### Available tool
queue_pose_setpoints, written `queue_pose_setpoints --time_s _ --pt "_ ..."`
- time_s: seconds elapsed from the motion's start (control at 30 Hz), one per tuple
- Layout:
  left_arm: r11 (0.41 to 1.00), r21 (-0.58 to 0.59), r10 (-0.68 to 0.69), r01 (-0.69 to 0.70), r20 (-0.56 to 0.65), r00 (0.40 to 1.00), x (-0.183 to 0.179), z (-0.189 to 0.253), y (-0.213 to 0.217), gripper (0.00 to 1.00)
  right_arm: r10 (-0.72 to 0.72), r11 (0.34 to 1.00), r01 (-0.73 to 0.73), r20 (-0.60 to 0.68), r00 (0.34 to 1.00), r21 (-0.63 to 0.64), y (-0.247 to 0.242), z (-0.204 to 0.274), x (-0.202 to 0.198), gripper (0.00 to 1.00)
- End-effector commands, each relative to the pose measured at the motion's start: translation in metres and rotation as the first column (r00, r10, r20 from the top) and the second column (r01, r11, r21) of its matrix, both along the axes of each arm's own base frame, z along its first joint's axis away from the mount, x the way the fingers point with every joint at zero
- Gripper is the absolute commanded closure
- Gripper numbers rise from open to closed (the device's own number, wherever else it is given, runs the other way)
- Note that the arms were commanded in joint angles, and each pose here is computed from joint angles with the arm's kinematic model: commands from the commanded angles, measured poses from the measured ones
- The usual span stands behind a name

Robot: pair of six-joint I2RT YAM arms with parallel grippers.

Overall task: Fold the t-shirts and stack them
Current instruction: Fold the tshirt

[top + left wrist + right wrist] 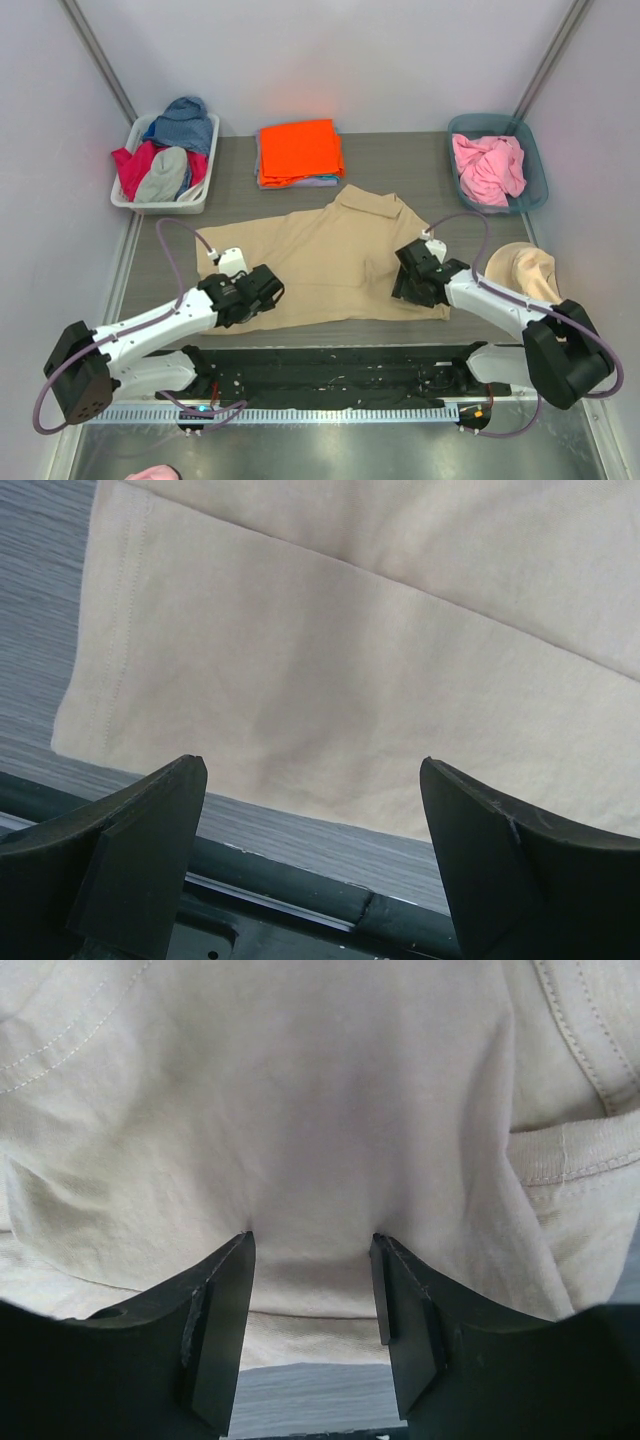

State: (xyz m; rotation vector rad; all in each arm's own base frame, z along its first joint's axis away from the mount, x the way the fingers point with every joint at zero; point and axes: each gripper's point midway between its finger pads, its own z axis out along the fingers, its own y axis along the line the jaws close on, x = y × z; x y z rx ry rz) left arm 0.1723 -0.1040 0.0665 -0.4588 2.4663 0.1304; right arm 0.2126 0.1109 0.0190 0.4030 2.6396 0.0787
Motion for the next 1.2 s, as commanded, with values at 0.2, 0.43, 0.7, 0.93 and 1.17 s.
queue_pose_setpoints --time_s 0.2,0.43,0.7,0.93,1.17 --pt "1.000 0.010 0.025 -0.026 0.087 0.996 0.008 0.027 0.009 0.06 -0.150 0.989 0.148 -0.112 0.982 -0.022 -0.031 -0.006 -0.062 0.43" --pt "0.999 0.015 0.035 -0.037 0.100 0.994 0.005 0.032 0.017 0.06 -0.162 0.981 0.167 -0.059 0.985 0.101 -0.024 0.025 -0.070 0.45" --pt "1.000 0.012 0.027 -0.029 0.163 0.986 0.016 0.056 0.016 0.06 -0.119 0.986 0.071 0.331 0.936 0.152 -0.014 0.130 0.005 0.36" --pt "1.000 0.002 0.016 -0.017 0.179 0.984 0.019 0.063 0.013 0.04 0.028 0.995 0.014 0.429 0.903 -0.094 -0.003 0.151 0.103 0.27" --pt "1.000 0.006 0.018 -0.020 0.194 0.981 0.013 0.066 0.024 0.04 0.017 1.000 -0.004 0.444 0.896 -0.029 -0.016 0.162 0.230 0.27"
